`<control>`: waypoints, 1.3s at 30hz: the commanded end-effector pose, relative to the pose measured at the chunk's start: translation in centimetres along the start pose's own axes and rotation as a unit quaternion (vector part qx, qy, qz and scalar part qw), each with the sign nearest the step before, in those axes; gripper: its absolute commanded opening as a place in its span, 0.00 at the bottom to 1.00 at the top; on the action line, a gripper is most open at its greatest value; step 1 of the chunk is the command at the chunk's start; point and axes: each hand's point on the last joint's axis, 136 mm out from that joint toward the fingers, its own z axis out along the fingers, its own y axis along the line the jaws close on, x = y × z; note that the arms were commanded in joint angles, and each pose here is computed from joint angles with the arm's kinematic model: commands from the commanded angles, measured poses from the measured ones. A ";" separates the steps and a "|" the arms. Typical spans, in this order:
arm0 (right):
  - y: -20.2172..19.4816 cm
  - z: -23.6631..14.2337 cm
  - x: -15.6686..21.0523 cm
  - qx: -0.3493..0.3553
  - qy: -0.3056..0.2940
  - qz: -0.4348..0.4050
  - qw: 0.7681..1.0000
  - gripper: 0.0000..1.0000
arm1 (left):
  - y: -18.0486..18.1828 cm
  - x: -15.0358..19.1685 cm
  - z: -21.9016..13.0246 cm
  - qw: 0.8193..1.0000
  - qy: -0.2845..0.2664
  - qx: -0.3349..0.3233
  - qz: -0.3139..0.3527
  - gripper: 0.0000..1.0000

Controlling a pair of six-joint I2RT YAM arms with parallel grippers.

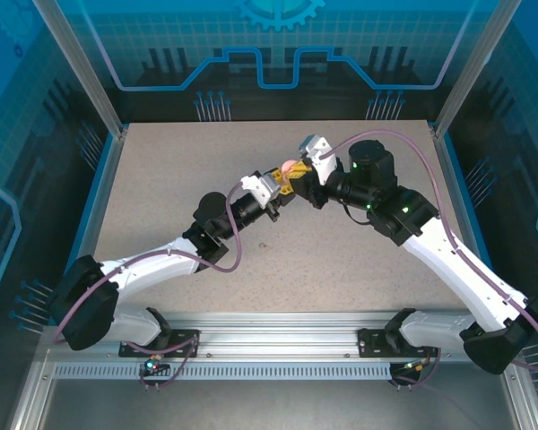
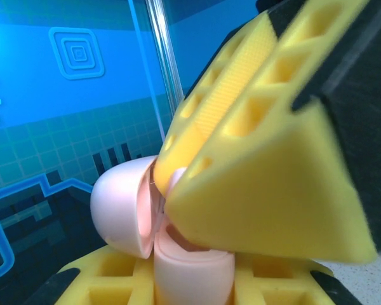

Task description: Insert wireless bluetooth earbuds into charging case

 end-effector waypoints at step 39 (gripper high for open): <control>-4.4 3.0 17.2 0.104 0.158 0.355 0.916 0.72 | 7.7 -1.2 -4.7 0.985 -0.021 -0.172 -0.010 0.00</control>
